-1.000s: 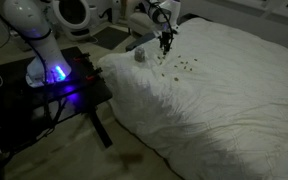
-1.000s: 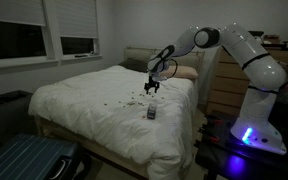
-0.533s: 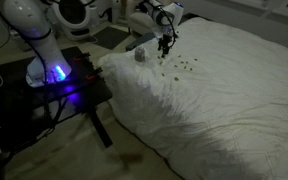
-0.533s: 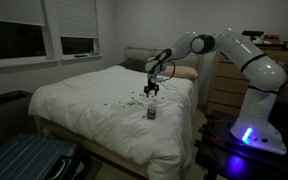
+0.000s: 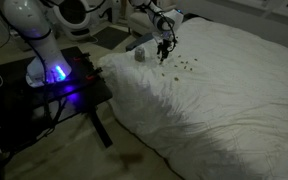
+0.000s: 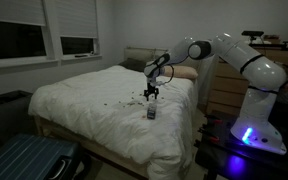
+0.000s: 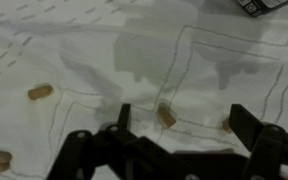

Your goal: Pick up the small objects from the bed and put them in the jar

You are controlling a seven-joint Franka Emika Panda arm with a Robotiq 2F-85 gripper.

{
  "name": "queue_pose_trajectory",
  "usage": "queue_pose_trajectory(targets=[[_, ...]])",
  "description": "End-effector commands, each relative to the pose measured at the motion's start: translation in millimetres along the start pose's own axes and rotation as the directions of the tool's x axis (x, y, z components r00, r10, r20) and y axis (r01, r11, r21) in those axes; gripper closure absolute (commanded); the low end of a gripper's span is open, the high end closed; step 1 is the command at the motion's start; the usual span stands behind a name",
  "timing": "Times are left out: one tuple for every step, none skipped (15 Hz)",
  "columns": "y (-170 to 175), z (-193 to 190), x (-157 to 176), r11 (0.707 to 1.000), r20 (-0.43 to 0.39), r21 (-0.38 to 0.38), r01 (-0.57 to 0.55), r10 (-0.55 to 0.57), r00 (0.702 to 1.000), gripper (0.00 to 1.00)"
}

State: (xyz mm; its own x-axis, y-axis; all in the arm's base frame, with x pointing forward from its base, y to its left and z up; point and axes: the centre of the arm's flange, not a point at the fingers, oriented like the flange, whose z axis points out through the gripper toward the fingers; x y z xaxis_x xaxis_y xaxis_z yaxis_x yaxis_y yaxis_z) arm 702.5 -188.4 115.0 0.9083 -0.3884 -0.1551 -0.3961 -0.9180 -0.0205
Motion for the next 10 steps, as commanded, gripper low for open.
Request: queue_pose_trajectory(targets=[[1, 7, 15, 1.0, -0.013, -0.023, 0.011, -0.012, 1.0, 0.0], [1, 10, 16, 1.0, -0.015, -0.023, 0.014, -0.014, 1.0, 0.0], [1, 12, 17, 1.0, -0.02, -0.026, 0.012, -0.012, 1.0, 0.0], [1, 14, 18, 0.999, -0.023, -0.029, 0.015, -0.015, 1.0, 0.0], [1, 16, 18, 0.999, -0.029, -0.03, 0.016, -0.017, 0.999, 0.0], [0, 18, 19, 0.999, -0.034, -0.031, 0.02, -0.021, 0.999, 0.0], [0, 20, 20, 0.999, -0.038, -0.034, 0.02, -0.021, 0.999, 0.0], [-1, 22, 21, 0.999, -0.042, -0.034, 0.021, -0.022, 0.999, 0.0], [-1, 23, 21, 0.999, -0.043, -0.034, 0.022, -0.023, 0.999, 0.0], [-1, 25, 22, 0.999, -0.045, -0.035, 0.022, -0.024, 0.999, 0.0]])
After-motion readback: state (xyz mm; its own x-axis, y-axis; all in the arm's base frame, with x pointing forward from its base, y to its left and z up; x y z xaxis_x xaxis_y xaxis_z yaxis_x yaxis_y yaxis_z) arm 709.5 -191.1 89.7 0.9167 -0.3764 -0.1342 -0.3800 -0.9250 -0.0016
